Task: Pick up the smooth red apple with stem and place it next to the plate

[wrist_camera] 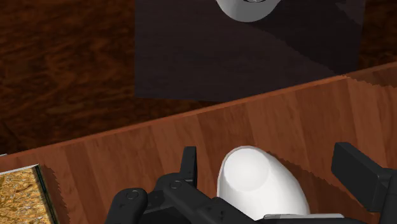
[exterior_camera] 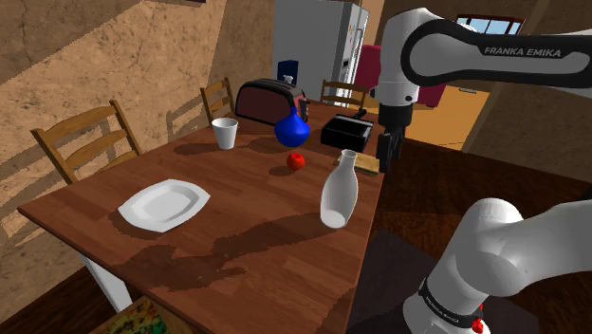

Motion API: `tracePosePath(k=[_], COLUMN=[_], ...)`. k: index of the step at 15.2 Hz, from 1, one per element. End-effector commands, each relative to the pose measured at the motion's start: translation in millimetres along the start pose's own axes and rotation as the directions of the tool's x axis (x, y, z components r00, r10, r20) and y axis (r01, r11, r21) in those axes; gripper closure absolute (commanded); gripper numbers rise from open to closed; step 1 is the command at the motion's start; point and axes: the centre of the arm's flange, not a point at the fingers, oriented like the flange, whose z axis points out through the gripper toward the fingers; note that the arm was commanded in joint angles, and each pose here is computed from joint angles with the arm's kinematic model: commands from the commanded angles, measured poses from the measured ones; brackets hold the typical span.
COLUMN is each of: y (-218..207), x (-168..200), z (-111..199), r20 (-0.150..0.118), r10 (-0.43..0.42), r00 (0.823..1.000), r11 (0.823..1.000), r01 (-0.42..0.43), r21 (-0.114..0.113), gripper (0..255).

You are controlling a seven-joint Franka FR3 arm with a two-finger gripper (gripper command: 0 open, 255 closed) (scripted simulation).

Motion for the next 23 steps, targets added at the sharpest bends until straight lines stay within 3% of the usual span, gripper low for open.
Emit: tracePosePath(k=[1, 23], y=[0, 74], x=[0, 244], z=[0, 68], r20=[0.000, -0.155], r10=[0.000, -0.103], r00=[1.000, 0.983], r11=[1.000, 0.992], r01=[0.000, 0.091], r21=[0.000, -0.084], gripper=[0, 0])
